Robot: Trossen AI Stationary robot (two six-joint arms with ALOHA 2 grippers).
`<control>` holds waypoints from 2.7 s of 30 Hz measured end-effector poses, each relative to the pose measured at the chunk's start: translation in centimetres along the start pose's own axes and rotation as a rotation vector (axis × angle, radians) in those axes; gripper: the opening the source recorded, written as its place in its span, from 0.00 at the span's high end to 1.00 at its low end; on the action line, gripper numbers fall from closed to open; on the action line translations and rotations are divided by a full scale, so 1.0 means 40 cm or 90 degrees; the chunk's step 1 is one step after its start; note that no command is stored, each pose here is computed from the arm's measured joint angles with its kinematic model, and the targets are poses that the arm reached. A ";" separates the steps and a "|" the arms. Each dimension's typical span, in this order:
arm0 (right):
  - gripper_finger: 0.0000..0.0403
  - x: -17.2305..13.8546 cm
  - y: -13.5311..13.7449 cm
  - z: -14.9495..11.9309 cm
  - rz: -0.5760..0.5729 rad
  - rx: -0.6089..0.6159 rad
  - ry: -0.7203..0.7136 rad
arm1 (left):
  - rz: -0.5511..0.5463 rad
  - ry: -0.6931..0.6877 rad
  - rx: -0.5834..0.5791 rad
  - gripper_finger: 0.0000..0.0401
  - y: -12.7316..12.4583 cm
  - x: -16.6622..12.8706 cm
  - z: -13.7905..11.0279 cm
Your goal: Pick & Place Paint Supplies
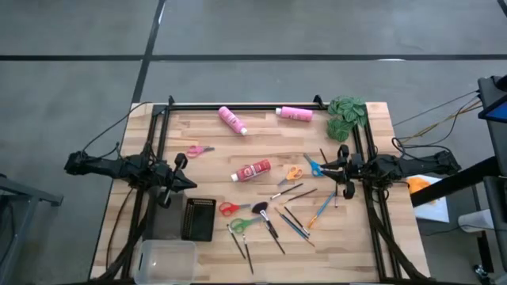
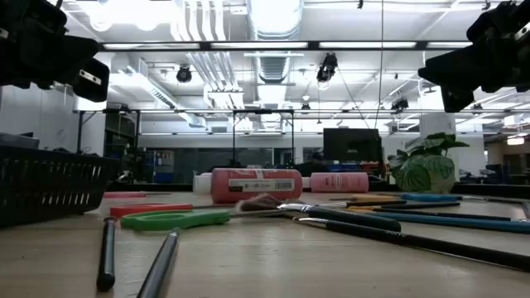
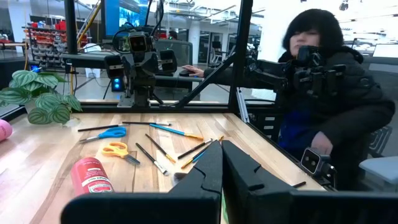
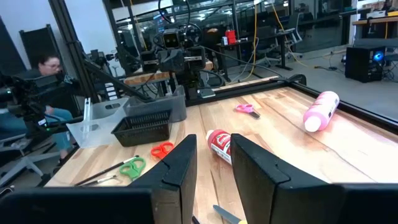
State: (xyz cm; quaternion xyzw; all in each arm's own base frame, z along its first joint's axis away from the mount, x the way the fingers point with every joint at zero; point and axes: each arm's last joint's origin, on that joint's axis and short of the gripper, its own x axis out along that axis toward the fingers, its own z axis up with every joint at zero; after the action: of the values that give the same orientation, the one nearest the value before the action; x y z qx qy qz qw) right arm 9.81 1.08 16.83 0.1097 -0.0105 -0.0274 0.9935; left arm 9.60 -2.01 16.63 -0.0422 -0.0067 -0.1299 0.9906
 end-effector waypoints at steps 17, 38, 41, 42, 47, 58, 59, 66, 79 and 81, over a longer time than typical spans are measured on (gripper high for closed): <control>0.76 0.000 0.000 0.000 0.000 0.000 0.000 | 0.000 0.000 0.000 1.00 0.000 0.000 0.000; 0.76 0.000 0.000 0.000 0.000 0.000 0.000 | 0.002 0.013 -0.023 1.00 0.000 0.000 -0.001; 0.76 0.000 0.000 0.000 0.000 0.000 0.000 | 0.009 0.061 -0.031 1.00 0.000 -0.005 0.005; 0.76 0.000 0.000 0.000 0.000 0.000 0.000 | 0.009 0.065 -0.033 1.00 0.000 -0.005 0.004; 0.76 0.000 0.000 0.000 0.000 0.000 0.001 | 0.008 0.062 -0.009 1.00 0.000 -0.005 0.004; 0.76 0.000 0.000 0.000 0.000 0.000 0.000 | 0.028 0.025 0.152 1.00 0.002 -0.003 0.015; 0.76 0.000 0.000 0.000 0.000 0.000 0.000 | 0.029 -0.009 0.139 1.00 0.001 -0.003 0.028; 0.76 0.000 0.000 0.000 0.000 0.000 0.001 | 0.057 -0.198 0.035 1.00 -0.005 -0.024 0.136; 0.76 0.000 0.000 0.000 0.000 0.000 0.000 | 0.084 0.007 -0.085 1.00 -0.009 0.061 0.278; 0.76 0.000 0.000 0.000 0.000 0.000 0.000 | 0.091 0.044 -0.085 1.00 -0.007 0.103 0.289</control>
State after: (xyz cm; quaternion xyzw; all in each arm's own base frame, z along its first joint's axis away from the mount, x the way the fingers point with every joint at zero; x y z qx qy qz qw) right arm 9.81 1.08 16.84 0.1097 -0.0104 -0.0274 0.9935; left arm 13.47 -2.35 28.29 -0.1037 0.0393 -0.0601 0.9920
